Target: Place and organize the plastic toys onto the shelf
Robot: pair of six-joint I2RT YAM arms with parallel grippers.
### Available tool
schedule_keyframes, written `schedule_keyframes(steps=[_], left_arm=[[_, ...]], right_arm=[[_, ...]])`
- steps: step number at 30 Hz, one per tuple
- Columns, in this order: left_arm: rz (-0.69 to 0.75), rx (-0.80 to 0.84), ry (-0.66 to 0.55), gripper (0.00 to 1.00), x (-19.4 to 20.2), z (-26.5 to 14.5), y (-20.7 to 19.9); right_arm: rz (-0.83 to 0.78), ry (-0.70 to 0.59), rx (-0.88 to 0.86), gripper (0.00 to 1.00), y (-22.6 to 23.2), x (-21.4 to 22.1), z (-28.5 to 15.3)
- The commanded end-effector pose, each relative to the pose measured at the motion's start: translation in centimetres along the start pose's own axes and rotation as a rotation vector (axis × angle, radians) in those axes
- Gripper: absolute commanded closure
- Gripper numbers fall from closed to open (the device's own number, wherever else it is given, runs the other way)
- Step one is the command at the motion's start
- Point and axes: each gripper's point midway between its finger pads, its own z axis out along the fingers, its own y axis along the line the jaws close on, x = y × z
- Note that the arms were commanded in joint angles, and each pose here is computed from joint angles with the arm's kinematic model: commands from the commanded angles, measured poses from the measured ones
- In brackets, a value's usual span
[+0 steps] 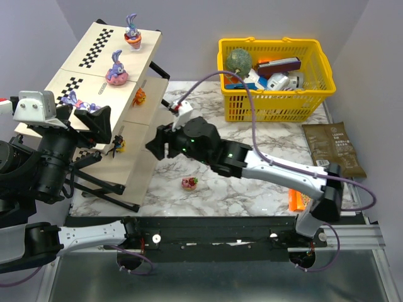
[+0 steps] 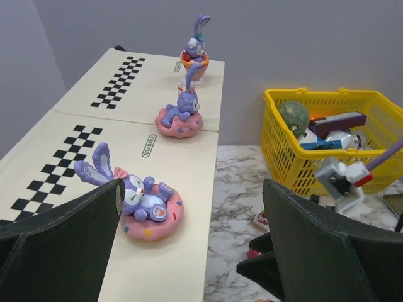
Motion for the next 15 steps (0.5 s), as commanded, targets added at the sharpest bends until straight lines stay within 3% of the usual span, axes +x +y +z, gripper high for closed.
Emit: schedule_keyframes(steps=[1,4,8,15], left_arm=[[-0.019,0.055,0.020,0.01,0.8,0.1,-1.5],[-0.028,0.075,0.024,0.01,1.0,0.1,-1.9],[-0.037,0.097,0.031,0.01,1.2,0.2,-2.6],[-0.054,0.098,0.055,0.01,2.1,0.3,-3.0]], right_arm=[[0.043,0.084,0.227,0.28,-7.4,4.0,-3.9],[0.086,0.156,0.296,0.20,-10.6,6.8,-5.9],[0.185,0.338,0.368,0.15,-14.0,13.6,-8.1],[0.327,0.501,0.388,0.13,-14.6,19.8,-7.9]])
